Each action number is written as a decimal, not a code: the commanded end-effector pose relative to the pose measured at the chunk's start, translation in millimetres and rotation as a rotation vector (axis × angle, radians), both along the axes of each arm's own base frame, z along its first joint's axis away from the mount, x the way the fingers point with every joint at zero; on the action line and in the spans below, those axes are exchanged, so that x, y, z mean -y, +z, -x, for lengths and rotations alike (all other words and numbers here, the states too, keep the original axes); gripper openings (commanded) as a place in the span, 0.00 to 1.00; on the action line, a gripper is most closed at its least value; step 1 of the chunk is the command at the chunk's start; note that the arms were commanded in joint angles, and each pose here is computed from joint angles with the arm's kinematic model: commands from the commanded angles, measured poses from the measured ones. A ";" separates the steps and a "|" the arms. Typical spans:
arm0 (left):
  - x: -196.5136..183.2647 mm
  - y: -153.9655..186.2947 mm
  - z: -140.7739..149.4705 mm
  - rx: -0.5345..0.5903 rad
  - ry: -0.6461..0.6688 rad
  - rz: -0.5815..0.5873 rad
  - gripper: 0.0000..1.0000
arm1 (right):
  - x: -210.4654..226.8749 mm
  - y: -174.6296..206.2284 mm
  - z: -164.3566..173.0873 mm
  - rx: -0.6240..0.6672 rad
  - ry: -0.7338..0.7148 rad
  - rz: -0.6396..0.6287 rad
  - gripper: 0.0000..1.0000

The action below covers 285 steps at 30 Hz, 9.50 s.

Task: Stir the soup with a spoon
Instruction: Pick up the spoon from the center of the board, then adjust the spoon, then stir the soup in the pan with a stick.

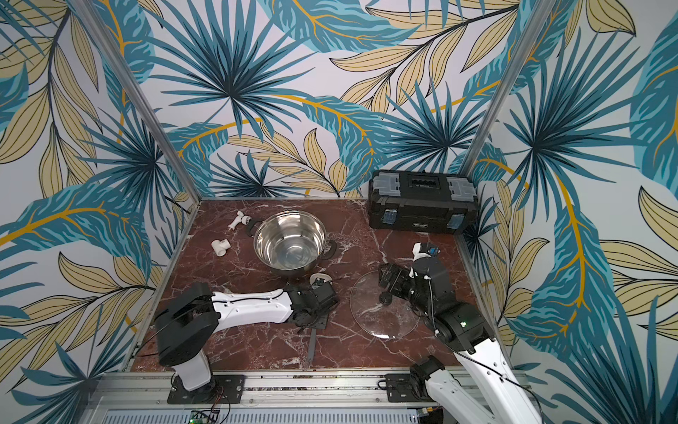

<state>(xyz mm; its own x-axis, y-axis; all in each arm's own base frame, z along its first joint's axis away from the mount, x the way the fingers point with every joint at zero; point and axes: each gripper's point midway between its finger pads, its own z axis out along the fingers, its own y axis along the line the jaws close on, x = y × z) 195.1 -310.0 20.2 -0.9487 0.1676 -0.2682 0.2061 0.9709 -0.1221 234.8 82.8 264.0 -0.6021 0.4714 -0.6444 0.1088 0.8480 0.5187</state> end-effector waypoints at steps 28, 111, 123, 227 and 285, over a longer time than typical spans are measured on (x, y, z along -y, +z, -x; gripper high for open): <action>23.2 308.8 -15.6 0.534 0.003 0.879 0.00 | -88.6 51.3 -15.5 0.266 0.331 -0.356 0.89; -129.1 347.2 -80.6 0.663 0.662 1.657 0.00 | -269.6 110.6 -11.6 0.192 0.571 -0.825 0.40; -132.6 333.5 -76.1 0.648 0.674 1.623 0.00 | -277.3 101.3 -11.1 0.158 0.583 -0.823 0.41; -169.3 285.4 -21.6 0.600 0.016 0.263 1.00 | -224.8 -22.3 -154.7 -0.222 0.517 0.735 0.00; -145.6 268.6 -21.2 0.572 0.004 0.403 1.00 | -259.6 -33.6 -138.4 -0.136 0.532 0.659 0.00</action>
